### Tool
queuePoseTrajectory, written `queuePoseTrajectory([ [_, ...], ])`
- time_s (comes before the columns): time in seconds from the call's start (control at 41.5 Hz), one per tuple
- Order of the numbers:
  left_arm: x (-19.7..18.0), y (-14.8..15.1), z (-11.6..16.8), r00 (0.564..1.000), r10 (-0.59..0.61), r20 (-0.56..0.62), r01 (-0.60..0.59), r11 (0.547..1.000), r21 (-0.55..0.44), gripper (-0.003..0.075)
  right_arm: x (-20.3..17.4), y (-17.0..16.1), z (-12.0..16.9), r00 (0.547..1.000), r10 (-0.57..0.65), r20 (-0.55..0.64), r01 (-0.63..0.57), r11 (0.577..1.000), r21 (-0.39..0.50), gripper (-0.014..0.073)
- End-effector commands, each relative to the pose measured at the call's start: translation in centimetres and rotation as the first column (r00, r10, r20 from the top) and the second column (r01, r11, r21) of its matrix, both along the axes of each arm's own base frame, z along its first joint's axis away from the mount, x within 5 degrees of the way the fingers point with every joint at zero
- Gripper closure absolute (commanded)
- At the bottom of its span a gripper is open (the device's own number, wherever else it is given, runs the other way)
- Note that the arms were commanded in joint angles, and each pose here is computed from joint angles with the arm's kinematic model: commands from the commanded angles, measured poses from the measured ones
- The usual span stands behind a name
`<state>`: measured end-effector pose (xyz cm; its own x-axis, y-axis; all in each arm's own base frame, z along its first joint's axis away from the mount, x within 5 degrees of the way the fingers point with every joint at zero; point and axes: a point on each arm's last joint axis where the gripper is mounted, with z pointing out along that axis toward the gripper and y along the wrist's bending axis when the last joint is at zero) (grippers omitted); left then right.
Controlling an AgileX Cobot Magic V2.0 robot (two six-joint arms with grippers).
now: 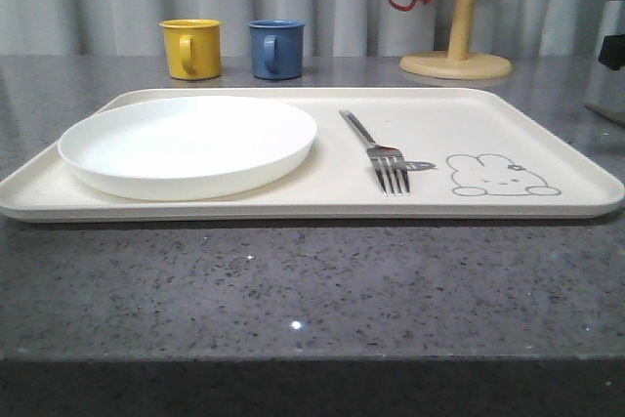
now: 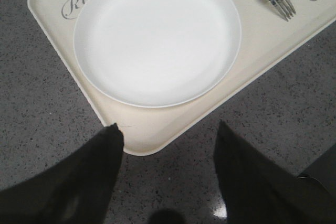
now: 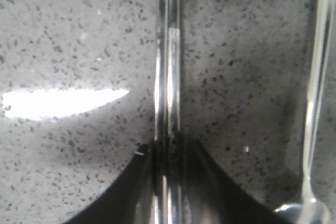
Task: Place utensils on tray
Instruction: 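Grasp the chopsticks, place them on the tray beside the fork, release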
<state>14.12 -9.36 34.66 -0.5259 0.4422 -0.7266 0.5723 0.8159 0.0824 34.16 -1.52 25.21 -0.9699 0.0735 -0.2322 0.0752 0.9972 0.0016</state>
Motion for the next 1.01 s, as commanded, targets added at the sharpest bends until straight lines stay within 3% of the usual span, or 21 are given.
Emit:
queuePoseTrajectory([
  [0.0, 0.1, -0.2, 1.5, 0.996, -0.004, 0.084, 0.009, 0.998, -0.062, 0.0334, 0.2, 0.0, 1.9, 0.996, 0.003, 0.088, -0.004, 1.000, 0.007, 0.0540],
  [0.265, 0.1, -0.2, 1.5, 0.996, -0.004, 0.084, 0.009, 0.998, -0.062, 0.0334, -0.9, 1.5, 3.4, 0.996, 0.029, 0.090, -0.034, 0.998, 0.052, 0.0569],
  [0.458, 0.1, -0.2, 1.5, 0.996, -0.004, 0.084, 0.009, 0.998, -0.062, 0.0334, -2.8, 7.4, 5.8, 0.977, 0.157, 0.145, -0.181, 0.969, 0.168, 0.0569],
  [0.626, 0.1, -0.2, 1.5, 0.996, -0.004, 0.084, 0.009, 0.998, -0.062, 0.0334, -3.4, 11.9, 5.6, 0.961, 0.229, 0.153, -0.264, 0.926, 0.271, 0.0569],
  [0.987, 0.1, -0.2, 1.5, 0.996, -0.004, 0.084, 0.009, 0.998, -0.062, 0.0334, -1.1, 13.9, 2.8, 0.988, 0.074, 0.137, -0.120, 0.924, 0.364, 0.0568],
])
